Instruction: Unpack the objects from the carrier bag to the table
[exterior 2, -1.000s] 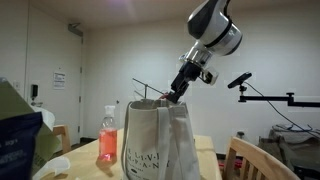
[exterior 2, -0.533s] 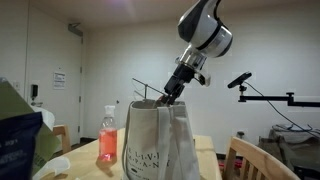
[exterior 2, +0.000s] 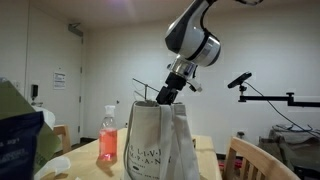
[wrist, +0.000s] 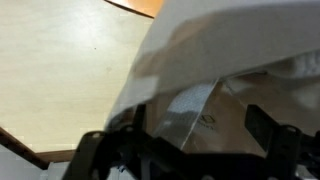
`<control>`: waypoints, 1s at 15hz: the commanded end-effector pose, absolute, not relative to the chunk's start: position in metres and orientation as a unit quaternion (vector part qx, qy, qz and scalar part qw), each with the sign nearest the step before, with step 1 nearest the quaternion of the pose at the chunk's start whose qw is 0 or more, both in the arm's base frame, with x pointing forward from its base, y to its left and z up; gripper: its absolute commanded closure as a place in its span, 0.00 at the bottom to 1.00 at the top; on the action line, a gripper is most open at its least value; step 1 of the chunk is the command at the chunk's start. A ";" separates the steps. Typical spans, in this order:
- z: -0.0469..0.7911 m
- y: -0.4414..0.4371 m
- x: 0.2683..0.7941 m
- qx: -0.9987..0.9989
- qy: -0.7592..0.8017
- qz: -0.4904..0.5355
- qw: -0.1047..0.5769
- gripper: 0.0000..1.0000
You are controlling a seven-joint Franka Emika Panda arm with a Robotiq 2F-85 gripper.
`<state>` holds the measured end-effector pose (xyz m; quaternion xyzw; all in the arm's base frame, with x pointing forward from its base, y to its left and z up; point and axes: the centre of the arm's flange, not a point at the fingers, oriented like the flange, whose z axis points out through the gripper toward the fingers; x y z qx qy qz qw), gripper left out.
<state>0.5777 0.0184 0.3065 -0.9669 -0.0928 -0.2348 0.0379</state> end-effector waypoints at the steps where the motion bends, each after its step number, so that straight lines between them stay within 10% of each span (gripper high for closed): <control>1: 0.290 0.028 0.602 -0.971 -0.097 -0.218 -0.001 0.00; 6: 0.273 0.042 0.612 -0.974 -0.120 -0.189 -0.035 0.00; 15: 0.302 0.063 0.607 -0.959 -0.164 -0.218 -0.080 0.80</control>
